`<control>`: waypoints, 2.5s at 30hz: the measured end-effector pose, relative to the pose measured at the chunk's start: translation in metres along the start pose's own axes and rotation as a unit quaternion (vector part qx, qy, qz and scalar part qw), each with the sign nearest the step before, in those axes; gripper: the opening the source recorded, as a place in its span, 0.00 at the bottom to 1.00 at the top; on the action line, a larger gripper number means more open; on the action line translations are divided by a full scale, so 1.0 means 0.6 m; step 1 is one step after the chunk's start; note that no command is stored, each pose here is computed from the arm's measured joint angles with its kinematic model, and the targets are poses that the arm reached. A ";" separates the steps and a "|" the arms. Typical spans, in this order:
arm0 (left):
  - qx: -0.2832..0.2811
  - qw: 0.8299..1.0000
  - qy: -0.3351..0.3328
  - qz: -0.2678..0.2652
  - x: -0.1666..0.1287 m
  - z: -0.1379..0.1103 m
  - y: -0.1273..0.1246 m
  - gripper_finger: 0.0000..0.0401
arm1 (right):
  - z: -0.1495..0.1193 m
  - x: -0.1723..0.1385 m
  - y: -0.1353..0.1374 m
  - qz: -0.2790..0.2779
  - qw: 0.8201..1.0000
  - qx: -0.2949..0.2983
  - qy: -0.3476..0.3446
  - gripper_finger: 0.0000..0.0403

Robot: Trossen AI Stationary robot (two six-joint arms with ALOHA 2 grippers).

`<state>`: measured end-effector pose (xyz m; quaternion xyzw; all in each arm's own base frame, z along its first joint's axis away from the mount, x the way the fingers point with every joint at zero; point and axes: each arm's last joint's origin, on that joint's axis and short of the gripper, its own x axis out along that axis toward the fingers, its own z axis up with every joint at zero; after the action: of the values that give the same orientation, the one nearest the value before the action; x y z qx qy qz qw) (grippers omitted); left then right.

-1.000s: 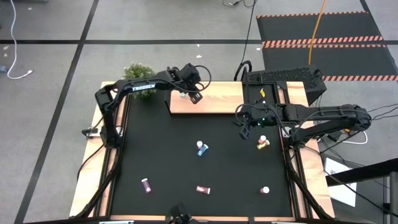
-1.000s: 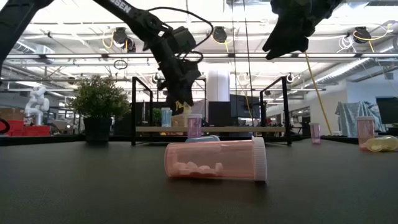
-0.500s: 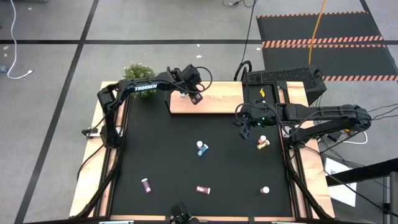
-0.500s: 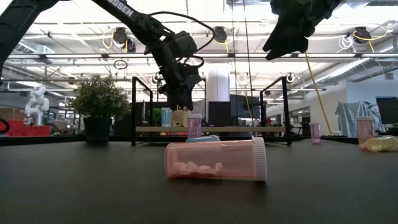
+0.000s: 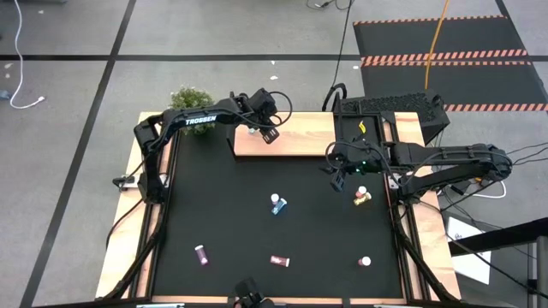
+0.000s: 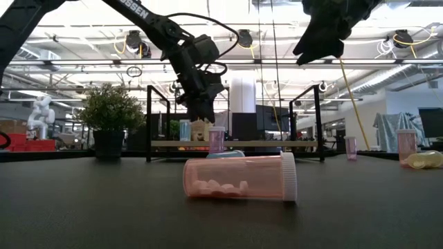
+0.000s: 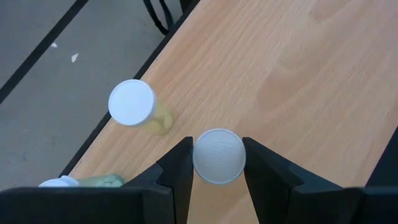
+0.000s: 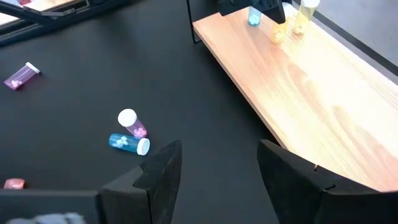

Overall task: Pick and place medicine bottles onto shelf by color
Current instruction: Put the bottom center yellow pill bottle on the shelf, then put the top right pink pill bottle on the shelf

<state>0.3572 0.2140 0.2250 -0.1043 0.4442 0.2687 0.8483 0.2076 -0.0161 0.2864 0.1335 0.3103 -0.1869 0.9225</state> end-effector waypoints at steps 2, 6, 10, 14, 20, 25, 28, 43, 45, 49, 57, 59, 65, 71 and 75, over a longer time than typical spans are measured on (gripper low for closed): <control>0.000 1.000 0.000 0.000 0.000 0.000 0.000 0.32 | 0.000 -0.003 -0.001 0.001 1.000 0.001 -0.003 0.50; -0.002 1.000 0.000 0.000 0.000 0.000 0.002 0.32 | 0.001 -0.007 -0.001 0.002 1.000 0.002 -0.007 0.50; -0.005 1.000 0.000 0.000 0.000 0.000 0.003 0.32 | 0.002 -0.011 -0.002 0.003 1.000 0.003 -0.011 0.50; -0.013 1.000 0.000 0.000 0.000 0.000 0.003 0.38 | 0.002 -0.014 -0.003 0.004 1.000 0.008 -0.014 0.50; -0.015 1.000 0.007 0.000 0.009 -0.003 0.003 0.52 | 0.002 -0.018 -0.004 0.005 1.000 0.010 -0.018 0.50; -0.016 1.000 0.009 0.000 0.011 -0.004 0.003 0.60 | 0.003 -0.026 -0.006 0.007 1.000 0.018 -0.025 0.51; -0.009 1.000 0.006 0.001 0.006 -0.002 0.003 0.62 | 0.003 -0.029 -0.006 0.009 0.999 0.019 -0.029 0.51; 0.015 1.000 -0.016 0.004 -0.046 0.008 0.001 0.64 | 0.004 -0.051 -0.011 0.017 0.998 0.025 -0.048 0.51; 0.016 0.999 -0.034 0.005 -0.074 0.014 0.002 0.64 | 0.005 -0.060 -0.013 0.022 0.998 0.028 -0.061 0.51; 0.017 0.997 -0.080 0.010 -0.142 0.024 0.005 0.64 | 0.012 -0.085 -0.015 0.055 0.993 0.035 -0.100 0.50; 0.014 0.981 -0.194 -0.018 -0.232 0.043 -0.032 0.64 | 0.021 -0.133 -0.023 0.094 0.978 0.042 -0.181 0.40; 0.017 0.975 -0.219 -0.035 -0.238 0.049 -0.056 0.64 | 0.018 -0.138 -0.025 0.094 0.978 0.045 -0.179 0.37; 0.032 0.961 -0.256 -0.100 -0.248 0.050 -0.141 0.64 | -0.006 -0.132 -0.016 0.108 0.983 0.104 -0.102 0.23; 0.037 0.951 -0.285 -0.112 -0.271 0.040 -0.204 0.64 | -0.046 -0.130 -0.006 0.086 0.990 0.115 0.004 0.10; 0.004 0.950 -0.281 -0.137 -0.280 0.031 -0.233 0.64 | -0.070 -0.132 0.003 0.067 0.991 0.098 0.060 0.05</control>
<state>0.3692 0.0441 0.3634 -0.0809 0.1699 0.1664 0.9679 0.1279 0.0214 0.3033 0.2548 0.3354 -0.1457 0.8952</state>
